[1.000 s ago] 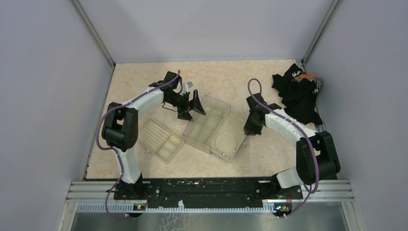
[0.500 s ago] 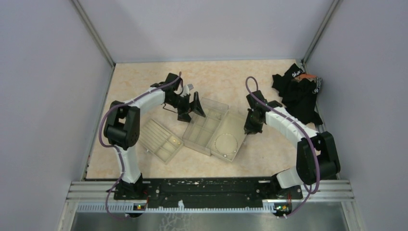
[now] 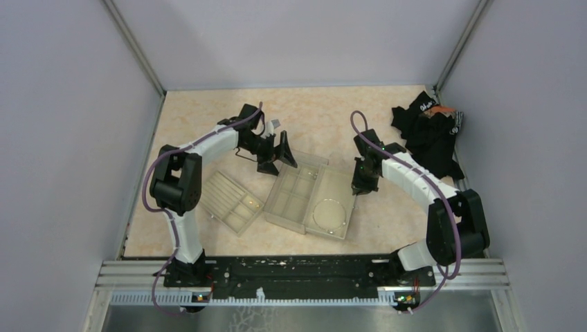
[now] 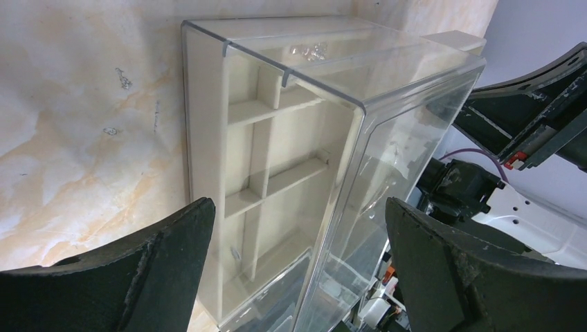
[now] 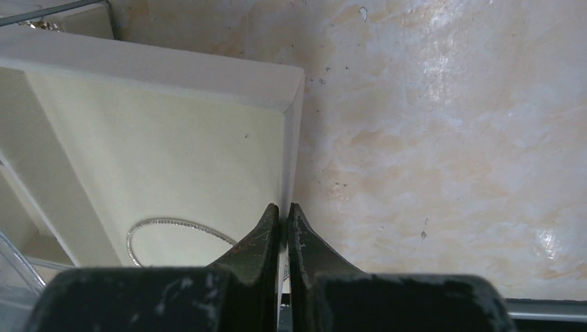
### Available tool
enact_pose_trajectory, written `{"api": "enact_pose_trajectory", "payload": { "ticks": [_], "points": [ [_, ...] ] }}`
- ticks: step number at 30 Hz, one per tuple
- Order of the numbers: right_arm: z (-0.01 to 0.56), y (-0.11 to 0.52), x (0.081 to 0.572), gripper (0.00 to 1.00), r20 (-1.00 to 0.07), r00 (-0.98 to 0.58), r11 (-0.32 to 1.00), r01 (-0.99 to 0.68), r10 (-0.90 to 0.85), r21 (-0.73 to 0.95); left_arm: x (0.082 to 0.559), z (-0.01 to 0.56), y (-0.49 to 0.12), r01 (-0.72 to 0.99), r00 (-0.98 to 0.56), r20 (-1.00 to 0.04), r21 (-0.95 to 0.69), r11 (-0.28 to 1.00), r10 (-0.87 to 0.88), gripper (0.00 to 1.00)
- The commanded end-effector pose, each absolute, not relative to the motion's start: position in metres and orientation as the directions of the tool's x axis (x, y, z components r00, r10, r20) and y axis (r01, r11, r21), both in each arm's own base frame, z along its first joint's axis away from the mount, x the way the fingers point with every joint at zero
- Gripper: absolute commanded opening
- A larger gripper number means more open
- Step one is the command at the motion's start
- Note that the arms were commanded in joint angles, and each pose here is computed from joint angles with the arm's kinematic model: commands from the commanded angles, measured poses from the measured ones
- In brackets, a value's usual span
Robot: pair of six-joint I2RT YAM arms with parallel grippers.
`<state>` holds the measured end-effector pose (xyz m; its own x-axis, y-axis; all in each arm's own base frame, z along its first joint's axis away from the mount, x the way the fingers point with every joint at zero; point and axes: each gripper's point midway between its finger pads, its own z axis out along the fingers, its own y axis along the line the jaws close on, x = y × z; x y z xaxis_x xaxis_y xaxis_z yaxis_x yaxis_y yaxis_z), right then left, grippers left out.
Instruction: Organize the mixed jewelry
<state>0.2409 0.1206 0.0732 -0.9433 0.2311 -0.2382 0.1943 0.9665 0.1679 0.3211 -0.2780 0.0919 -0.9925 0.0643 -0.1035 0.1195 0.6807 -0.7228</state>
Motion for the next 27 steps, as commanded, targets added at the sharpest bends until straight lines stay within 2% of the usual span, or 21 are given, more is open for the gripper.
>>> {"api": "enact_pose_trajectory", "payload": {
  "ticks": [1, 19, 27],
  "points": [
    [0.093, 0.136, 0.248, 0.00, -0.267, -0.941, 0.962, 0.145, 0.207, 0.231, 0.320, 0.094, -0.282, 0.137, -0.990, -0.114, -0.736, 0.663, 0.077, 0.99],
    [0.056, 0.127, 0.233, 0.00, -0.209, -0.951, 0.965, 0.194, 0.229, 0.175, 0.320, 0.095, -0.283, 0.133, -0.991, -0.114, -0.744, 0.655, 0.072, 0.99],
    [0.063, 0.128, 0.236, 0.00, -0.227, -0.944, 0.962, 0.202, 0.241, 0.183, 0.319, 0.096, -0.284, 0.133, -0.991, -0.115, -0.747, 0.652, 0.071, 0.99]
  ]
}}
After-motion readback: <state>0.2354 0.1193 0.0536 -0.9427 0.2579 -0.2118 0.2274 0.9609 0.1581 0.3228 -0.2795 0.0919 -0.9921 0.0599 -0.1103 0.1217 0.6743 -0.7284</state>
